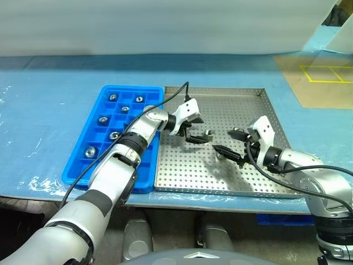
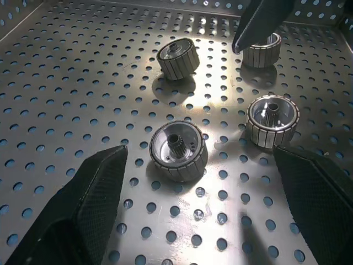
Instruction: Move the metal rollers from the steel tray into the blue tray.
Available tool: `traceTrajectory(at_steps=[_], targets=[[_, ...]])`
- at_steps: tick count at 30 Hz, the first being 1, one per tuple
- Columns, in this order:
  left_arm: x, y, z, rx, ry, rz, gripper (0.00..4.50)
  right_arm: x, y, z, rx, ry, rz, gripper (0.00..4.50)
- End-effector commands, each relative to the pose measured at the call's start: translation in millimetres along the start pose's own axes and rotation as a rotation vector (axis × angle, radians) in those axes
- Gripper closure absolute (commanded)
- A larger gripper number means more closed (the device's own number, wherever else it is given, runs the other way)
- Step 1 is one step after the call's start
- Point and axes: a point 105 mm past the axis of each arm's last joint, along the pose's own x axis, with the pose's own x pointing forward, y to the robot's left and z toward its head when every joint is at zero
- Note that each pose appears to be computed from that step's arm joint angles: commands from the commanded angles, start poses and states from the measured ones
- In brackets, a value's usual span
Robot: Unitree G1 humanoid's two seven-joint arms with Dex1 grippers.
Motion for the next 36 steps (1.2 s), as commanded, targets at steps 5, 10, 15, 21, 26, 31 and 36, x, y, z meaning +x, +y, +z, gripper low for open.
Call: traceTrajectory(at_steps=[5,10,15,21,26,31,36], targets=[[6.7,5.7,14.3,0.112,0.068,-0.004,0.04,-6.4,5.1,15.0,-0.036,-0.053,-0.008,0.00],[11.7,4.2,9.7,0.129,0.115,-0.013,0.04,-6.7,5.5,13.7,-0.032,-0.052,-0.014,0.00],[14.3,3.1,3.6,0.124,0.138,-0.010,0.04,-7.0,6.2,13.1,-0.030,-0.053,-0.019,0.00],[18.9,1.7,1.8,0.096,0.121,0.003,0.04,-7.7,6.1,12.6,-0.031,-0.052,-0.026,0.00],[23.6,1.5,7.8,0.079,0.083,0.017,0.04,-8.1,6.3,12.1,-0.032,-0.051,-0.031,0.00],[24.3,3.3,0.6,0.083,0.116,0.046,0.65,-8.2,7.0,10.6,-0.032,-0.048,-0.036,0.00],[24.4,0.7,-5.3,0.075,0.139,0.029,2.35,-8.7,6.1,11.8,-0.035,-0.054,-0.045,0.00]])
